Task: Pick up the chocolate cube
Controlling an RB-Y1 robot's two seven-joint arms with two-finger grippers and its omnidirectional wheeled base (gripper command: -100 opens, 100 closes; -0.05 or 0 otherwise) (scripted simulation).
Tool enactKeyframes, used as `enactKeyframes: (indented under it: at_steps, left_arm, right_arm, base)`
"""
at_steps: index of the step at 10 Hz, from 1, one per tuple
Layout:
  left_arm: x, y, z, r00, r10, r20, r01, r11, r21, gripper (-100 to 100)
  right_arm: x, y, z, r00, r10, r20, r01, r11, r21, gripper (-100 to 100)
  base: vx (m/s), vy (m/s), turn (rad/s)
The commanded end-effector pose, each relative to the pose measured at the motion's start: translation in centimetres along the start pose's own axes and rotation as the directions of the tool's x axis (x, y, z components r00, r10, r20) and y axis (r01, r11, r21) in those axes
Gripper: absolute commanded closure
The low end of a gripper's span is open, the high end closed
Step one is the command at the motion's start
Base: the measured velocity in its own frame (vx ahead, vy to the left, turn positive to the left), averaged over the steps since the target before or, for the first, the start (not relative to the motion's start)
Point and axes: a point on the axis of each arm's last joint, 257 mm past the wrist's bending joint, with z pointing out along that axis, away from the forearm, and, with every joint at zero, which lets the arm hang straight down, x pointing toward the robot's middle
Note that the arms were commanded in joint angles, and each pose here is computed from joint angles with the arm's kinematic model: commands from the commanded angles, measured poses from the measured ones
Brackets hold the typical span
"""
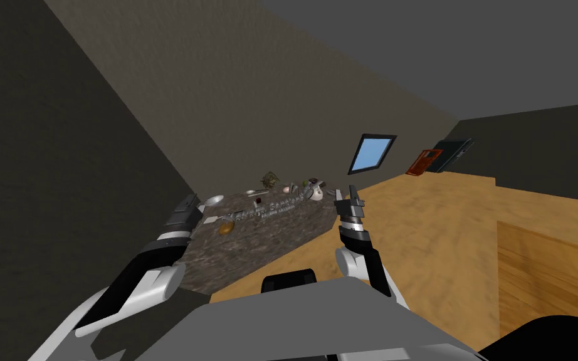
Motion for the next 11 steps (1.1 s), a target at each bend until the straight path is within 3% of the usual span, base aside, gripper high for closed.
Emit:
enactKeyframes:
  at_steps: [1, 2, 3, 4, 5, 6, 8, 9, 10, 11]
  left_arm:
    - [-1.0, 1.1, 0.2, 1.0, 0.006, 0.01, -0.006, 0.999, -0.044, -100]
    - [-3.0, 2.3, 0.5, 0.999, 0.022, 0.032, -0.019, 0.996, -0.082, -100]
    - [-3.1, 3.0, 0.4, 0.999, 0.022, 0.034, -0.018, 0.994, -0.11, -100]
    - [-5.3, 4.1, 0.7, 0.997, 0.036, 0.061, -0.027, 0.989, -0.148, -100]
    - [-5.4, 4.9, 0.5, 0.997, 0.037, 0.063, -0.025, 0.984, -0.177, -100]
    - [-7.9, 6.0, 0.6, 0.994, 0.05, 0.096, -0.028, 0.976, -0.217, -100]
    - [-8.0, 6.8, 0.4, 0.994, 0.051, 0.099, -0.025, 0.969, -0.246, -100]
    - [-10.6, 8.0, 0.3, 0.989, 0.064, 0.136, -0.022, 0.956, -0.291, -100]
    - [-10.7, 8.6, 0.1, 0.988, 0.065, 0.139, -0.018, 0.949, -0.313, -100]
    - [-13.5, 9.6, -0.2, 0.981, 0.077, 0.18, -0.01, 0.938, -0.347, -100]
  right_arm:
    - [0.0, 0.0, 0.0, 1.0, 0.0, 0.0, 0.0, 1.0, 0.0, 0]
    - [0.0, 0.0, 0.0, 1.0, 0.0, 0.0, 0.0, 1.0, 0.0, 0]
    - [0.0, 0.0, 0.0, 1.0, 0.0, 0.0, 0.0, 1.0, 0.0, 0]
    - [0.0, 0.0, 0.0, 1.0, 0.0, 0.0, 0.0, 1.0, 0.0, 0]
    - [0.0, 0.0, 0.0, 1.0, 0.0, 0.0, 0.0, 1.0, 0.0, 0]
    - [0.0, 0.0, 0.0, 1.0, 0.0, 0.0, 0.0, 1.0, 0.0, 0]
    - [0.0, 0.0, 0.0, 1.0, 0.0, 0.0, 0.0, 1.0, 0.0, 0]
    - [0.0, 0.0, 0.0, 1.0, 0.0, 0.0, 0.0, 1.0, 0.0, 0]
    - [0.0, 0.0, 0.0, 1.0, 0.0, 0.0, 0.0, 1.0, 0.0, 0]
    - [0.0, 0.0, 0.0, 1.0, 0.0, 0.0, 0.0, 1.0, 0.0, 0]
  base:
    - [-0.045, -0.014, -0.191]
    - [-0.066, -0.025, -0.318]
    - [-0.054, -0.017, -0.15]
    - [-0.056, -0.021, -0.309]
    - [-0.045, -0.016, -0.159]
    - [-0.037, -0.038, -0.275]
    - [-0.022, -0.017, -0.067]
    - [-0.016, -0.035, -0.288]
    - [-0.021, -0.028, -0.18]
    - [-0.025, -0.051, -0.323]
